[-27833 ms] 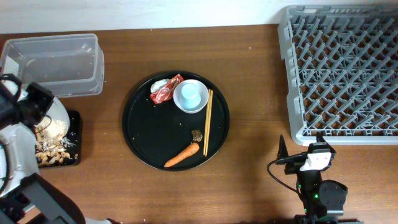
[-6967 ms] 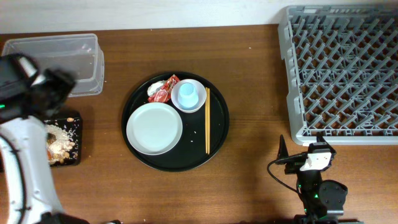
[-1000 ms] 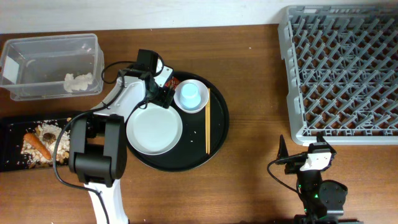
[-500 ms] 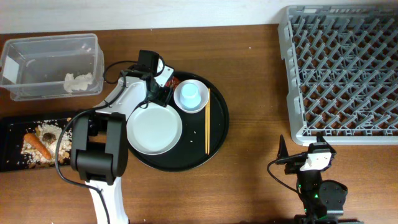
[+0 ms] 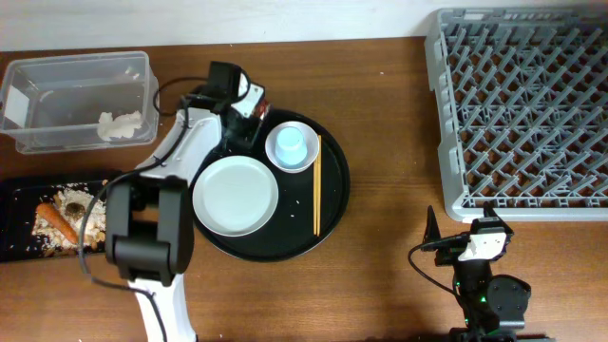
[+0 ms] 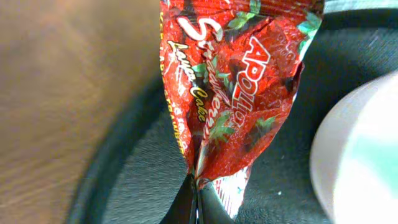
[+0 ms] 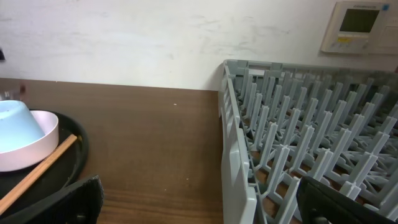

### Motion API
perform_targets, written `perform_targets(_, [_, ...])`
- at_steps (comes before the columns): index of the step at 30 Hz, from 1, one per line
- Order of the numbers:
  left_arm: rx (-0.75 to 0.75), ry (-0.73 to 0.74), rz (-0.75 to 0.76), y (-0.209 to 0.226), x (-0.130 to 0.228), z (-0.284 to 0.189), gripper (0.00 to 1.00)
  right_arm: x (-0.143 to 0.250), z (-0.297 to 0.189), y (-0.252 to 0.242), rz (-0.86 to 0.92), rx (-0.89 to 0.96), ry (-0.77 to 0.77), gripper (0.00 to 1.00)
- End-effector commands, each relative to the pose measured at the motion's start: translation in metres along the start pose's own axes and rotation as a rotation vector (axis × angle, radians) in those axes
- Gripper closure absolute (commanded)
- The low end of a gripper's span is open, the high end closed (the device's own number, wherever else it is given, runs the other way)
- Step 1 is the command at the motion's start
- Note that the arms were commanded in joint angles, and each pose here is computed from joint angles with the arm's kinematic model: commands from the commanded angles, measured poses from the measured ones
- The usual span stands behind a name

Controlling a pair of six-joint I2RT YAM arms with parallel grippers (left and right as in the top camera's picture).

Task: Sort waste into correct bins and load items into the dishwasher rack
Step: 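Carry the red wrapper left and drop it into the clear bin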

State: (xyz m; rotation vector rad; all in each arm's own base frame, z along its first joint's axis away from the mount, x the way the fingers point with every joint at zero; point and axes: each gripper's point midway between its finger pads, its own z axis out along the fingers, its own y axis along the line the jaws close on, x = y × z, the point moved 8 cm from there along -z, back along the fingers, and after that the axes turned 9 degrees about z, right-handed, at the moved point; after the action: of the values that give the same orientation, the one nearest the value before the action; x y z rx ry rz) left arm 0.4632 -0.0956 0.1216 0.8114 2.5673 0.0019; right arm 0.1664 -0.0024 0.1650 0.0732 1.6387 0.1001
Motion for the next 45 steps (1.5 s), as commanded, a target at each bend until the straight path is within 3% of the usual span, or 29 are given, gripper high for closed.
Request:
perform_targets(1, [-0.111,-0.203,-0.087,0.028,-0.035,-0.080,1.00,0.002,0.000,0.000,0.005,-0.002,0.003,0.02])
perform_targets(6, [-0.225,-0.392,-0.350,0.085,-0.034,-0.134,0.99,0.002,0.000,0.000,0.005,-0.002,0.003,0.02])
perform_targets(11, [-0.384,-0.451,-0.726,0.169,0.016,-0.156,0.99,0.002,0.000,0.000,0.005,-0.001,0.003,0.02])
perform_targets(16, [-0.465,-0.431,-0.909,0.217,0.064,-0.156,1.00,0.002,0.000,0.000,0.005,-0.001,0.003,0.02])
perform_targets(22, [-0.494,-0.360,-0.983,0.245,0.102,-0.135,0.97,0.002,0.000,0.000,0.005,-0.002,0.003,0.02])
perform_targets(25, [-0.505,-0.368,-0.988,0.249,0.105,-0.135,0.82,0.002,0.000,0.000,0.005,-0.001,0.003,0.02])
perform_targets(26, [-0.505,-0.370,-0.988,0.249,0.105,-0.135,0.70,0.002,0.000,0.000,0.005,-0.002,0.003,0.02])
perform_targets(27, [-0.505,-0.371,-0.988,0.249,0.105,-0.135,0.38,0.002,0.000,0.000,0.005,-0.001,0.003,0.02])
perform_targets(28, [-0.506,-0.373,-0.987,0.250,0.104,-0.135,0.16,0.002,0.000,0.000,0.005,-0.001,0.003,0.02])
perform_targets(30, [-0.504,-0.372,-0.987,0.249,0.104,-0.135,0.13,0.002,0.000,0.000,0.005,-0.001,0.003,0.01])
perform_targets(32, [-0.487,-0.372,-0.986,0.248,0.104,-0.134,0.01,0.002,0.000,0.000,0.005,-0.001,0.003,0.02])
perform_targets(39, [-0.278,-0.512,-0.966,0.236,0.080,-0.150,0.01,0.002,0.000,0.000,0.005,-0.001,0.003,0.02])
perform_targets(42, [-0.136,-0.611,-0.993,0.224,0.065,-0.174,0.01,0.002,0.000,0.000,0.005,-0.001,0.003,0.02])
perform_targets(45, [0.127,-0.731,-0.872,0.199,0.042,-0.207,0.01,0.002,0.000,0.000,0.005,-0.001,0.003,0.02])
